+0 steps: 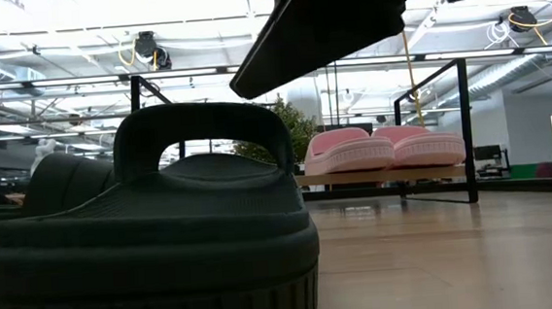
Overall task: Pick and place slides into the shelf
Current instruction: Put the right black slides on the shelf
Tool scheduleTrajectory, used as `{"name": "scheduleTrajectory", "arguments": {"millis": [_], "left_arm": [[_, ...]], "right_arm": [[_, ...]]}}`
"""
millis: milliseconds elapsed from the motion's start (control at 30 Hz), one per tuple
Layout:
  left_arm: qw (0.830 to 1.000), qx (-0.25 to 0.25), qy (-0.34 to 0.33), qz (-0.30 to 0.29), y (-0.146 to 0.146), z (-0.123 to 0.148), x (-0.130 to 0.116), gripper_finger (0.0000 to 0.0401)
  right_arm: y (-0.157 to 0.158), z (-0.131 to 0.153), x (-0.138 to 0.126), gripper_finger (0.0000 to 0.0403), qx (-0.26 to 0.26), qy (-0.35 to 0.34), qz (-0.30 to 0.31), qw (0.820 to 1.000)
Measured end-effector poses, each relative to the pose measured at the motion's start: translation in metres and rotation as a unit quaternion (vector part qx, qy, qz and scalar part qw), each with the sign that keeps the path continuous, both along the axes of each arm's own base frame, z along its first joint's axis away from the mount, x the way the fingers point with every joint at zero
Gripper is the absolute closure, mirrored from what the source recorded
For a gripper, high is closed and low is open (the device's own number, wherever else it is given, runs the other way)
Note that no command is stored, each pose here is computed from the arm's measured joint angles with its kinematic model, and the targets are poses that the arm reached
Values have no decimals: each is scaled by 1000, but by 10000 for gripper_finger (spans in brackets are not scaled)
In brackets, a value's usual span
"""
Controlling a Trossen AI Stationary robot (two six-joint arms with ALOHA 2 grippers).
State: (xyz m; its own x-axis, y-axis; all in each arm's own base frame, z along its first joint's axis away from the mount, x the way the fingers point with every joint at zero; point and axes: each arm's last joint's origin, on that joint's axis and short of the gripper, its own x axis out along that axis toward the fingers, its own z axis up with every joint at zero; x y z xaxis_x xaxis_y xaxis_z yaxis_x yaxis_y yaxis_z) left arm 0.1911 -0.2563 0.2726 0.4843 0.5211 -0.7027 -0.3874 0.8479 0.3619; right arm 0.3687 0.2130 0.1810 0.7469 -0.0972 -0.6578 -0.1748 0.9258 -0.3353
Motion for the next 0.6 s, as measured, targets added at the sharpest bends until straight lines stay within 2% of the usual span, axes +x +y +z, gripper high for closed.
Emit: {"name": "scheduleTrajectory", "arguments": {"millis": [133, 333, 600], "left_arm": [[1000, 0, 0, 0, 0, 0, 0, 249], [1000, 5, -5, -3, 0, 0, 0, 249], [1000, 8, -9, -5, 0, 0, 0, 249]], "right_arm": [[1, -1, 0, 298, 21, 4, 0, 1000], [1, -15, 4, 298, 15, 12, -4, 1000], [0, -24, 6, 298, -27, 12, -22, 999]]}}
